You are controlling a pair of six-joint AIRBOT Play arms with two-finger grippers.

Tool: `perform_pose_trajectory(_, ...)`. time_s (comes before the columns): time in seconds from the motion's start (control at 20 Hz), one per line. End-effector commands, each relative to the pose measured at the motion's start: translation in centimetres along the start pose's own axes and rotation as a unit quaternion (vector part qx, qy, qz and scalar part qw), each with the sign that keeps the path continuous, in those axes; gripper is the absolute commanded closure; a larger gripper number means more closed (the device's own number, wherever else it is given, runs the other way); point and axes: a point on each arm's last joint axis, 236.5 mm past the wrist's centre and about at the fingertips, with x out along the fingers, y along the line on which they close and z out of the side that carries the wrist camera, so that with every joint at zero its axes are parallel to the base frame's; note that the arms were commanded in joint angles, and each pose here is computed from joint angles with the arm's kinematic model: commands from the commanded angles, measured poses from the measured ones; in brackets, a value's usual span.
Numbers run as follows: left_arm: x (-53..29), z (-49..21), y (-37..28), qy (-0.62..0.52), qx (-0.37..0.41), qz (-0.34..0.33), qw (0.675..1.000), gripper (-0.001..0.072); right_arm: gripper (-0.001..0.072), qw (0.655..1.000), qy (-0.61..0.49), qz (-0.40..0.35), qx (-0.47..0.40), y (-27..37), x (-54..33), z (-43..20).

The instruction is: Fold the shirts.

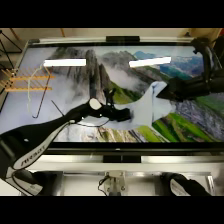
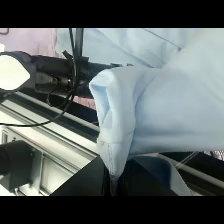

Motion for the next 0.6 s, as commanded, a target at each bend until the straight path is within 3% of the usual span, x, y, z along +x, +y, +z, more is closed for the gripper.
perform_pose_trajectory(0.0, -1.6, 1.5, -0.4, -0.010, 0.012, -0.020, 1.000, 0.0674, 0.0654, 1.000, 0.001, 0.006, 0.013, -0.3, 0.6, 0.6)
perform_pose_trajectory(0.1, -6.4, 3.0, 0.4, -0.005, 0.047, -0.007, 0.999, 0.0674, 0.0654, 1.000, 0.009, 0.010, 0.011, -0.3, 2.4, 1.3)
perform_pose_trajectory(0.25, -17.3, 6.1, 3.7, -0.037, 0.091, 0.076, 0.992, 0.0674, 0.0653, 0.999, 0.014, 0.027, -0.020, 1.4, 7.0, 2.9)
perform_pose_trajectory(0.35, -26.1, 8.5, 5.6, -0.106, 0.091, 0.131, 0.982, 0.0674, 0.0653, 0.998, 0.022, 0.041, -0.035, 3.1, 11.6, 3.6)
perform_pose_trajectory(0.55, -42.2, 9.0, 5.8, -0.261, 0.067, 0.178, 0.946, 0.0673, 0.0653, 0.995, 0.057, 0.075, -0.044, 7.3, 23.6, 2.2)
